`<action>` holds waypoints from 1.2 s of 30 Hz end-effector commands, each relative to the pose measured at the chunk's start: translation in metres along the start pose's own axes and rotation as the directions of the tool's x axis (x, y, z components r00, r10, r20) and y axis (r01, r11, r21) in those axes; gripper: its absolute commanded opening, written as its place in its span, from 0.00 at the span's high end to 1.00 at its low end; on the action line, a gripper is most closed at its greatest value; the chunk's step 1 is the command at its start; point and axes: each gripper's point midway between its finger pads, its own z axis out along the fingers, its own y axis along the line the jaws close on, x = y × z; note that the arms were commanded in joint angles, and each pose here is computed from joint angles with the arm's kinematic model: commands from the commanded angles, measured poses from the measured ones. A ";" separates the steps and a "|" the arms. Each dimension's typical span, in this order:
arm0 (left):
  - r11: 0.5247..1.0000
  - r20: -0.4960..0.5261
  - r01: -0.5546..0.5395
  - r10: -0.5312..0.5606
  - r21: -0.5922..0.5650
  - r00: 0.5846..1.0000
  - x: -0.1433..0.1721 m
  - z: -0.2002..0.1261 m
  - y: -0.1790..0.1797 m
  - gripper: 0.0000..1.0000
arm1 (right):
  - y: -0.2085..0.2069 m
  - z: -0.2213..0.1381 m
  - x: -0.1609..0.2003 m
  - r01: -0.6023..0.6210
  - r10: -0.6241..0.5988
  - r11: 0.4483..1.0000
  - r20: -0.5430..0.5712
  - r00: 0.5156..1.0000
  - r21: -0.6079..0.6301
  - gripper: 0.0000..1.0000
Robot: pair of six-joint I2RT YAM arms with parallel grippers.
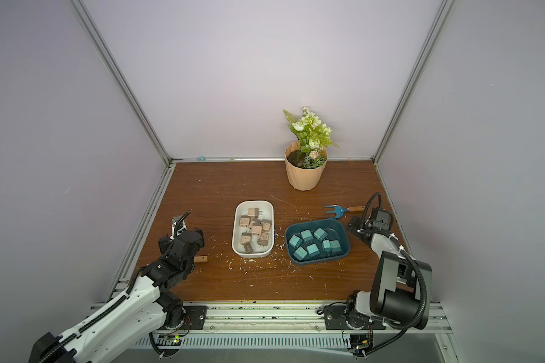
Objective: Place the plugs by color into the storage box
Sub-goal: Reset both arms
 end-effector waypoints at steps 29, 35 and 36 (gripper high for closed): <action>0.966 0.183 -0.007 -0.041 0.257 0.982 -0.051 0.099 -0.051 0.00 | 0.134 -0.015 -0.032 0.571 -0.419 0.812 0.555 0.718 -0.125 0.00; 0.972 0.214 0.035 -0.086 0.230 0.973 -0.055 0.105 -0.033 0.00 | 0.132 -0.002 -0.047 0.576 -0.453 0.816 0.561 0.693 -0.052 0.01; 0.976 0.222 0.047 -0.096 0.214 0.970 -0.052 0.107 -0.030 0.00 | 0.127 0.005 -0.050 0.549 -0.445 0.835 0.540 0.714 -0.038 0.01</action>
